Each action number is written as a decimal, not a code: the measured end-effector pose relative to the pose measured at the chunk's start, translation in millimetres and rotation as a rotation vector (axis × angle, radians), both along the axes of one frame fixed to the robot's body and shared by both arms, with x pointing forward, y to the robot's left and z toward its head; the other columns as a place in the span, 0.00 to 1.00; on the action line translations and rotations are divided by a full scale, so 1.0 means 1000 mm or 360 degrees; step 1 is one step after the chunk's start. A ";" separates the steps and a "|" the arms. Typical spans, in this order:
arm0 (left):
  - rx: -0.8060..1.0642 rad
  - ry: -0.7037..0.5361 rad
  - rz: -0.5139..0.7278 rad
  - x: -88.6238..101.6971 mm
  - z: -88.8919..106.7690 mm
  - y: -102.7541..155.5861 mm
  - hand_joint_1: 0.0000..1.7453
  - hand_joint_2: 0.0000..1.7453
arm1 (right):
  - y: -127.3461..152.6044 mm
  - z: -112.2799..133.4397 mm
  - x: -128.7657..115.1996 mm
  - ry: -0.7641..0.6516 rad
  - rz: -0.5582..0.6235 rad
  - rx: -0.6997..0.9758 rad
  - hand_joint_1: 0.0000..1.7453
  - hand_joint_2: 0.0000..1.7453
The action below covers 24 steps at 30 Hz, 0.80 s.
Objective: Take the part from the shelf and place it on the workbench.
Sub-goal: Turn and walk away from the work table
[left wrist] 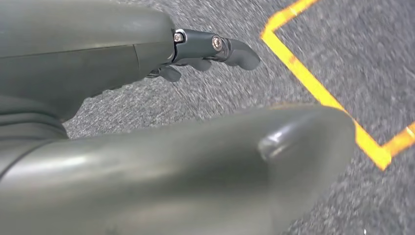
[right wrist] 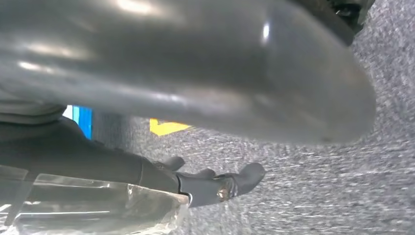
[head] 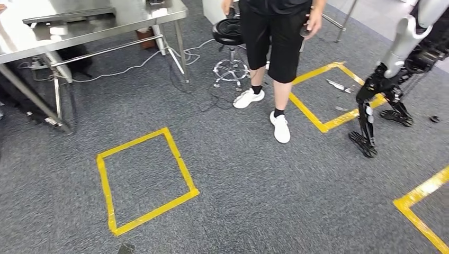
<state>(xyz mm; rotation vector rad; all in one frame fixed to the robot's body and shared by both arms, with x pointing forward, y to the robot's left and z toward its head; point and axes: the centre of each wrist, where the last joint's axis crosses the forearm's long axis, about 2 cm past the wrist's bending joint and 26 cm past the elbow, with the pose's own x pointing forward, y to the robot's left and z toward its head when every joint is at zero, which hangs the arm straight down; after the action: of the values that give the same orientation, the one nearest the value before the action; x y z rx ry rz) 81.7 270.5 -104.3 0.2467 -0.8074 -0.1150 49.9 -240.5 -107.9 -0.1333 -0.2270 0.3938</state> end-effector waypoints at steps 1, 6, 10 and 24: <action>0.0000 0.0001 0.0000 0.000 0.000 0.000 0.00 0.00 | 0.000 0.000 -0.001 0.0002 0.0000 0.0001 0.00 0.00; 0.0002 0.0001 0.0001 0.000 0.000 0.000 0.00 0.00 | 0.001 0.000 -0.001 0.0003 0.0001 0.0003 0.00 0.00; -0.0001 -0.0004 0.0001 0.001 0.000 0.000 0.00 0.00 | 0.001 0.000 -0.002 0.0007 0.0001 0.0003 0.00 0.00; -0.0001 -0.0011 0.0015 0.004 0.001 -0.003 0.00 0.00 | -0.003 0.000 0.002 -0.0005 0.0009 -0.0010 0.00 0.00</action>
<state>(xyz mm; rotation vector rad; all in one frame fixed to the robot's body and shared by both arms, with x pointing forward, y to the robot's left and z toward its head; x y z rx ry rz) 85.2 267.4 -103.5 0.2505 -0.8128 -0.1053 51.7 -243.6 -107.9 -0.1393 -0.2294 0.3997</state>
